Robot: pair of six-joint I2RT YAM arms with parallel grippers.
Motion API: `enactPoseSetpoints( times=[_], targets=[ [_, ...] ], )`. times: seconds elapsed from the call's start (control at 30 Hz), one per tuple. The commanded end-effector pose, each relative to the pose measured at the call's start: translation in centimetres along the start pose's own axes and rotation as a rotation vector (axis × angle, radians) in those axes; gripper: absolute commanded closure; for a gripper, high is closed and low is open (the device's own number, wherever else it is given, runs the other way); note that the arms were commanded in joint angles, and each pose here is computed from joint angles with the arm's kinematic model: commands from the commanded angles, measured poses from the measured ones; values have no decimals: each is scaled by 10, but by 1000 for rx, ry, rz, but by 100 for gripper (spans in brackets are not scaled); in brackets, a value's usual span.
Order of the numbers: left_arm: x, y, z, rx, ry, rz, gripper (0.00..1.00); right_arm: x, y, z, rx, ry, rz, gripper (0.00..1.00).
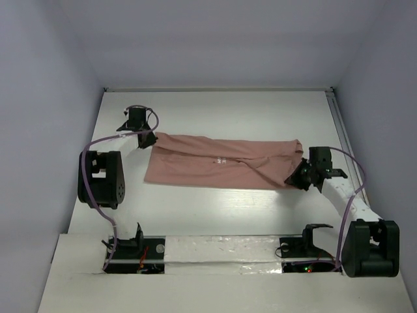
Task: Fold and stack the t-shirts
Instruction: Fold the tshirt
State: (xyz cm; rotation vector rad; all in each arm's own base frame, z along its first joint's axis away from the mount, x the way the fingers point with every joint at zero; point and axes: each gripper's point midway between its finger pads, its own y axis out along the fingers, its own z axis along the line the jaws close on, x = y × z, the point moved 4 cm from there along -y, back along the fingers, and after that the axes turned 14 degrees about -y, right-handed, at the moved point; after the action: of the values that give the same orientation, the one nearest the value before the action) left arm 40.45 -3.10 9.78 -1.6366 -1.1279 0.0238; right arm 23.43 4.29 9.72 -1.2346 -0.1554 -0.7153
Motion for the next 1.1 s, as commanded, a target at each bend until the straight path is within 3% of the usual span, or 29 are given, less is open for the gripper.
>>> enactPoseSetpoints(
  times=[0.0, 0.03, 0.07, 0.1, 0.13, 0.23, 0.33, 0.43, 0.53, 0.7, 0.83, 0.93, 0.97, 1.0, 1.07],
  targets=[
    [-1, -6, 13, 21, -20, -17, 100, -13, -3, -8, -41, 58, 38, 81],
    [-4, -5, 17, 30, -17, -11, 100, -10, -5, -8, -42, 42, 23, 63],
    [-5, -6, 18, 34, -14, -10, 100, -4, -10, -5, -31, 19, -7, 54],
    [-6, -5, 20, 37, -11, -7, 91, 9, -16, 1, -10, -27, -45, 49],
    [-8, -5, 18, 26, -9, 6, 88, 16, -19, 7, 23, -49, -62, 47],
    [-11, -6, 18, 19, -16, 23, 82, 46, -24, 38, 142, -136, -114, 51],
    [-13, -7, 21, 33, -23, 27, 83, 61, -6, 71, 191, -241, -113, 50],
    [-9, -18, 25, 46, -27, -10, 81, 66, 27, 84, 177, -287, -86, 44],
    [-1, -31, 26, 57, -31, -59, 70, 71, 54, 84, 160, -305, -47, 44],
    [1, -42, 7, -2, -9, -75, 69, 70, 66, 94, 180, -341, -19, 45],
    [-9, -35, 8, 20, 10, -45, 69, 55, 70, 96, 158, -357, 55, 50],
    [-12, -27, 13, 50, 32, -39, 69, 45, 63, 100, 162, -359, 61, 67],
    [-12, -24, 13, 55, 34, -34, 69, 45, 60, 100, 161, -350, 59, 86],
    [-12, -23, 13, 52, 34, -35, 69, 40, 52, 110, 187, -359, 54, 92],
    [-9, -24, 8, 33, 29, -39, 70, 26, 44, 119, 212, -373, 90, 97]
  ],
)
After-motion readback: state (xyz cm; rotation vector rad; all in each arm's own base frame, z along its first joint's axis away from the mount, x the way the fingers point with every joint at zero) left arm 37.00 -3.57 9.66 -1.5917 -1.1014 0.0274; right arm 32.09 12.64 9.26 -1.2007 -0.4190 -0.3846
